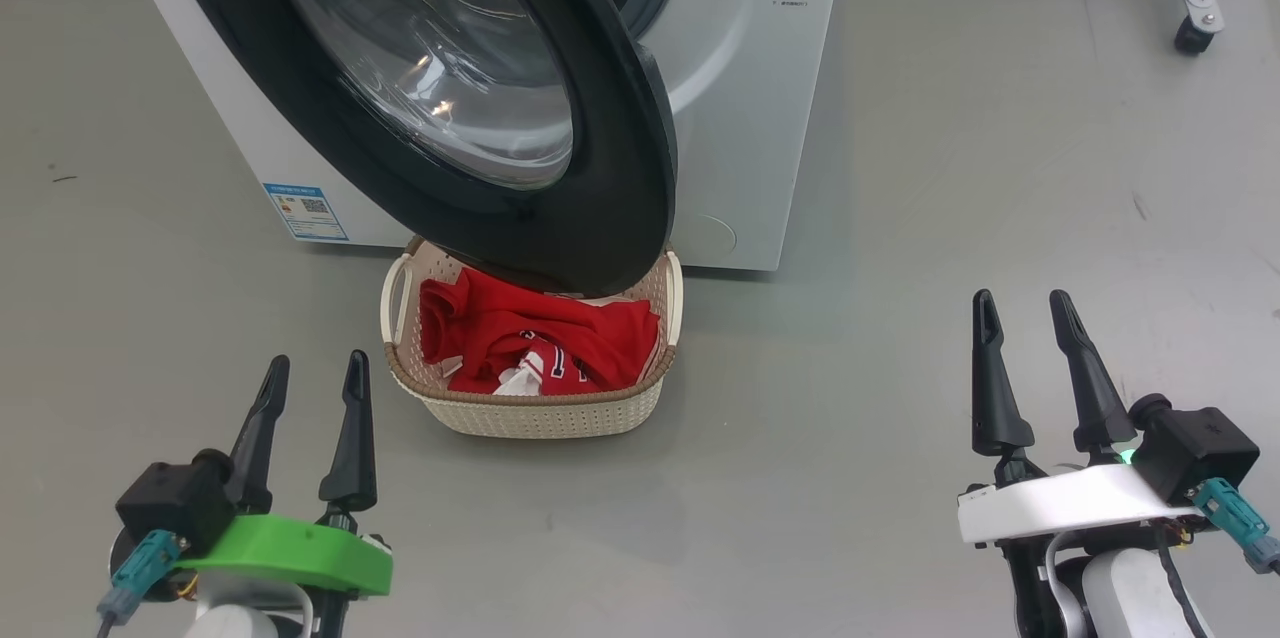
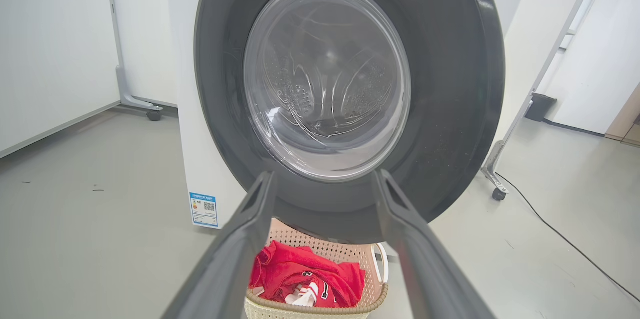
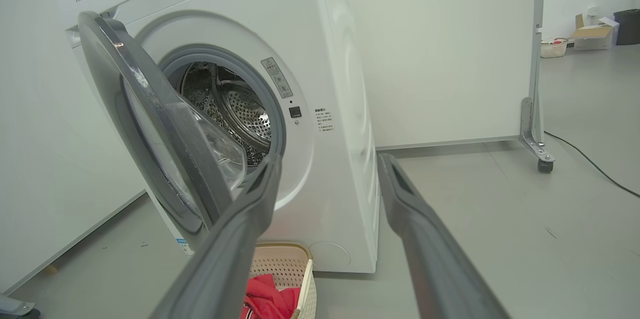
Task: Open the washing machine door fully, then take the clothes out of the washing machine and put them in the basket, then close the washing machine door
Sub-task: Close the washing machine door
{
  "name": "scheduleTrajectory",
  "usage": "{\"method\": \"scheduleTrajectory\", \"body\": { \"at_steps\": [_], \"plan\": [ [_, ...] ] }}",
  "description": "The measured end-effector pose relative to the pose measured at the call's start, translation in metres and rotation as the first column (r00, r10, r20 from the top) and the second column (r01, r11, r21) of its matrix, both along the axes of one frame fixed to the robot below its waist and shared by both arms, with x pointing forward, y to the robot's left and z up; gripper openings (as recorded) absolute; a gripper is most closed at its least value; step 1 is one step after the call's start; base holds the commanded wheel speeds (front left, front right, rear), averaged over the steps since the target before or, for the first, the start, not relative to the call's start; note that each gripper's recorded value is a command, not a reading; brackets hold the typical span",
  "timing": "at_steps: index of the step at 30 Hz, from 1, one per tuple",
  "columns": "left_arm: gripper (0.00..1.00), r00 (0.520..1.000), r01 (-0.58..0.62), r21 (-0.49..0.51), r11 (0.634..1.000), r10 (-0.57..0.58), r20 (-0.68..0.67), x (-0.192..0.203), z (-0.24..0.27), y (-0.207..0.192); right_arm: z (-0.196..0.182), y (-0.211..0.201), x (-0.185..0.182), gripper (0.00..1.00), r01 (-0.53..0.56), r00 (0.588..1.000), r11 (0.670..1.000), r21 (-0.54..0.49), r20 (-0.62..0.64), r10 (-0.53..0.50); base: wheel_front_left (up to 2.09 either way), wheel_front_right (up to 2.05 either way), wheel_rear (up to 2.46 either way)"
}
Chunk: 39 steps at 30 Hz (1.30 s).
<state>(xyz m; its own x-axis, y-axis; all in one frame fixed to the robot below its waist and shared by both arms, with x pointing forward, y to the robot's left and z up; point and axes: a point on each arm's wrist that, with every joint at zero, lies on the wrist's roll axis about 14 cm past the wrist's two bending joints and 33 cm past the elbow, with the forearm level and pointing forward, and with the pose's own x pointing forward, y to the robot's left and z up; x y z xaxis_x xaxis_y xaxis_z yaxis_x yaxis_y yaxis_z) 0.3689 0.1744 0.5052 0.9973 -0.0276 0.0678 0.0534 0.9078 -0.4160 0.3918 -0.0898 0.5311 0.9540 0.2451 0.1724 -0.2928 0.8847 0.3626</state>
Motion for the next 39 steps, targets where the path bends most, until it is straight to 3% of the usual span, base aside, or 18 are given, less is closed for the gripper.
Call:
{"method": "scheduleTrajectory", "body": {
  "at_steps": [24, 25, 26, 33, 39],
  "plan": [
    [1.00, 1.000, 0.006, -0.001, 1.000, -0.006, -0.018, -0.001, -0.009, -0.006, -0.010, 0.003, 0.004, 0.98, -0.007, 1.000, 1.000, -0.028, -0.022, 0.006, 0.00, 0.00, 0.00],
    [1.00, 1.000, 0.005, -0.001, 1.000, -0.005, -0.022, -0.001, -0.010, -0.006, -0.011, 0.005, 0.004, 0.45, -0.013, 1.000, 0.999, -0.036, -0.021, 0.012, 0.00, 0.00, 0.00],
    [1.00, 1.000, 0.006, 0.001, 1.000, -0.006, -0.026, -0.001, -0.011, -0.006, -0.011, 0.006, 0.005, 0.00, -0.019, 1.000, 0.999, -0.038, -0.021, 0.018, 0.00, 0.00, 0.00],
    [1.00, 0.999, 0.001, -0.003, 1.000, -0.001, -0.046, -0.002, -0.018, -0.006, -0.008, 0.033, 0.008, 0.00, -0.134, 0.990, 0.984, -0.114, 0.020, 0.137, 0.00, 0.00, 0.00],
    [1.00, 0.998, 0.006, 0.000, 1.000, -0.006, -0.055, -0.003, -0.021, -0.009, -0.011, 0.077, 0.001, 0.00, -0.302, 0.949, 0.937, -0.179, 0.034, 0.312, 0.00, 0.00, 0.00]
  ]
}}
